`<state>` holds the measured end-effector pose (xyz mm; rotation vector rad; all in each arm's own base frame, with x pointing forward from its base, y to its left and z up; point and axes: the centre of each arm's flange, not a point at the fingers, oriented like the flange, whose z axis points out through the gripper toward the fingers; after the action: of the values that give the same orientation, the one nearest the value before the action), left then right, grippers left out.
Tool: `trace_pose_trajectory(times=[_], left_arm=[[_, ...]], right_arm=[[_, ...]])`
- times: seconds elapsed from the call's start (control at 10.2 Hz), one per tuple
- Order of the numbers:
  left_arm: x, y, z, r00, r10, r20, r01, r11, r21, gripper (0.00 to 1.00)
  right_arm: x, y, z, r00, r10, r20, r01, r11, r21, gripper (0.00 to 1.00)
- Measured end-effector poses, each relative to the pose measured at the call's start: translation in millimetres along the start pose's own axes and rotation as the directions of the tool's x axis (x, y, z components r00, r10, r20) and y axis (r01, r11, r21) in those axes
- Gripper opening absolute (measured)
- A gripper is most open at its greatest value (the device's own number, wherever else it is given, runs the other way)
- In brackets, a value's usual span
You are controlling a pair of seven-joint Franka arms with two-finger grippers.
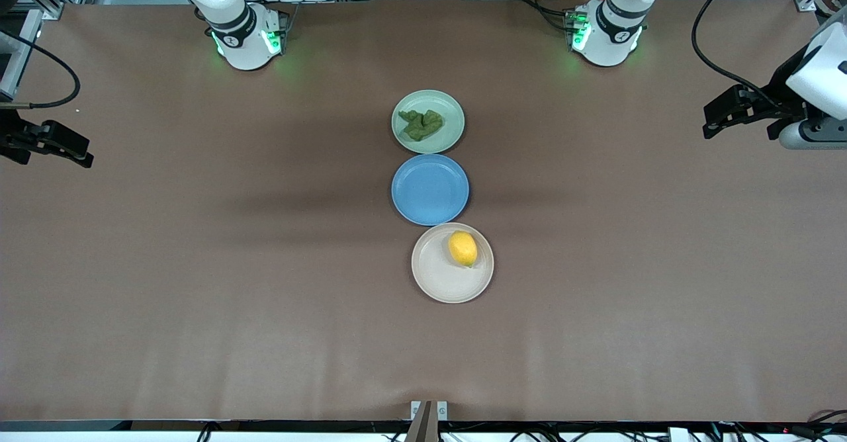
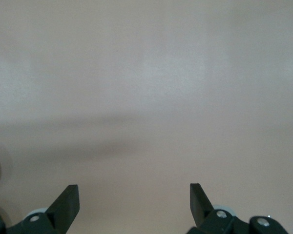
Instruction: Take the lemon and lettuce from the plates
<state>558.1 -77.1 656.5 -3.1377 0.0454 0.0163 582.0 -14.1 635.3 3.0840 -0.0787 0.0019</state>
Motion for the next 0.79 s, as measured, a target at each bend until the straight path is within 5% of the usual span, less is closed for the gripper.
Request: trace_pose_trajectory(times=[0.79], left_arm=[[10.6,23.7,33.8,0.997,0.047,0.061,-0.046,0.999,-0.019,1.0]], right_arm=[[0.1,0.3,0.9,1.0,0.001,0.002,-0.001,1.0,0.0,1.0]])
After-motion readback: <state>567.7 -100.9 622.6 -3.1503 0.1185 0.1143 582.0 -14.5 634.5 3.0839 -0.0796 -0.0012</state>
